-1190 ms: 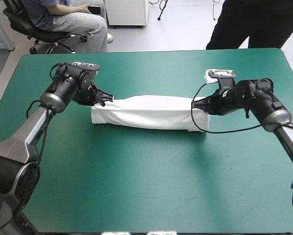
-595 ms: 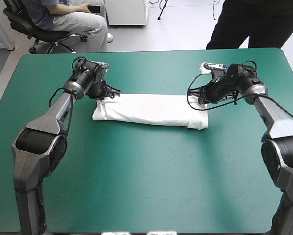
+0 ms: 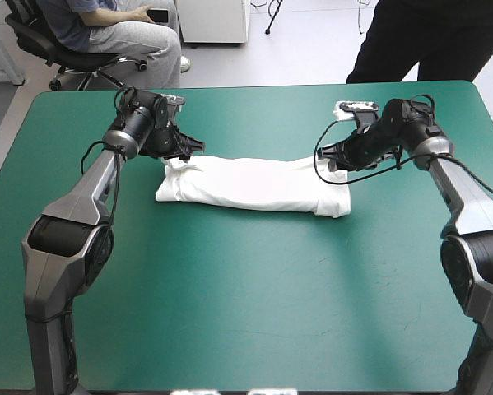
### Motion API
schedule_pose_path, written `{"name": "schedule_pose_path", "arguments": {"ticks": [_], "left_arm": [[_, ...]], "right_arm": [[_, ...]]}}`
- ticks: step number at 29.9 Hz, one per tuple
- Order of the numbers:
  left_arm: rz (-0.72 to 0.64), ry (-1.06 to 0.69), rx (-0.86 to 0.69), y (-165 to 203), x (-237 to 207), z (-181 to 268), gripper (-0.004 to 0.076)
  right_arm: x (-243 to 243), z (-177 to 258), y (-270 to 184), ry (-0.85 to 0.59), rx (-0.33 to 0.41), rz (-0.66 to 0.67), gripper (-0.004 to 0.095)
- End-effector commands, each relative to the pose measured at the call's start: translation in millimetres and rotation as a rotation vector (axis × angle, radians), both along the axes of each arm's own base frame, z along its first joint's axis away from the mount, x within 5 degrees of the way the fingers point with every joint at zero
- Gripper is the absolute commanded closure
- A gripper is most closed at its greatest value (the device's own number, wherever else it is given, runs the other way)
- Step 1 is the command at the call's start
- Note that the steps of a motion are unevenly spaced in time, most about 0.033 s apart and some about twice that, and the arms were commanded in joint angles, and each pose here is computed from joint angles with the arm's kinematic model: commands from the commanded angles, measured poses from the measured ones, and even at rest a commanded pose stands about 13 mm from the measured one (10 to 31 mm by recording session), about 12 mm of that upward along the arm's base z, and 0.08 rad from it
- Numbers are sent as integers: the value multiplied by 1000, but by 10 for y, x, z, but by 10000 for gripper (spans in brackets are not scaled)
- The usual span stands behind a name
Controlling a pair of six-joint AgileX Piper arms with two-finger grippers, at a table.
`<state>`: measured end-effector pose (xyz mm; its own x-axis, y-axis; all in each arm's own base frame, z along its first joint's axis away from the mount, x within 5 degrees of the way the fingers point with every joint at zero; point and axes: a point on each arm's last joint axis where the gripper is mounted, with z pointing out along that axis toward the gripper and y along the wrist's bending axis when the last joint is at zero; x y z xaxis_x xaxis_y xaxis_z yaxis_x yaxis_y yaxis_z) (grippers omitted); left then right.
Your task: Fold the cloth
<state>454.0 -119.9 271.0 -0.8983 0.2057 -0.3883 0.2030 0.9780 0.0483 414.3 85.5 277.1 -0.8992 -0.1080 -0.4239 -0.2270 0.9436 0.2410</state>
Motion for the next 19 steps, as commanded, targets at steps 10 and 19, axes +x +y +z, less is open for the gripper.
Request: {"name": "schedule_pose_path", "arguments": {"ticks": [10,19], "left_arm": [[-115,-199,-124,-361,-420,907,741],[-303,-208,-178,-1100,-629,783,741]], "right_arm": [[-253,798,-314,-185,7,-48,481],[-267,801,-318,-167,33,-55,503]]}}
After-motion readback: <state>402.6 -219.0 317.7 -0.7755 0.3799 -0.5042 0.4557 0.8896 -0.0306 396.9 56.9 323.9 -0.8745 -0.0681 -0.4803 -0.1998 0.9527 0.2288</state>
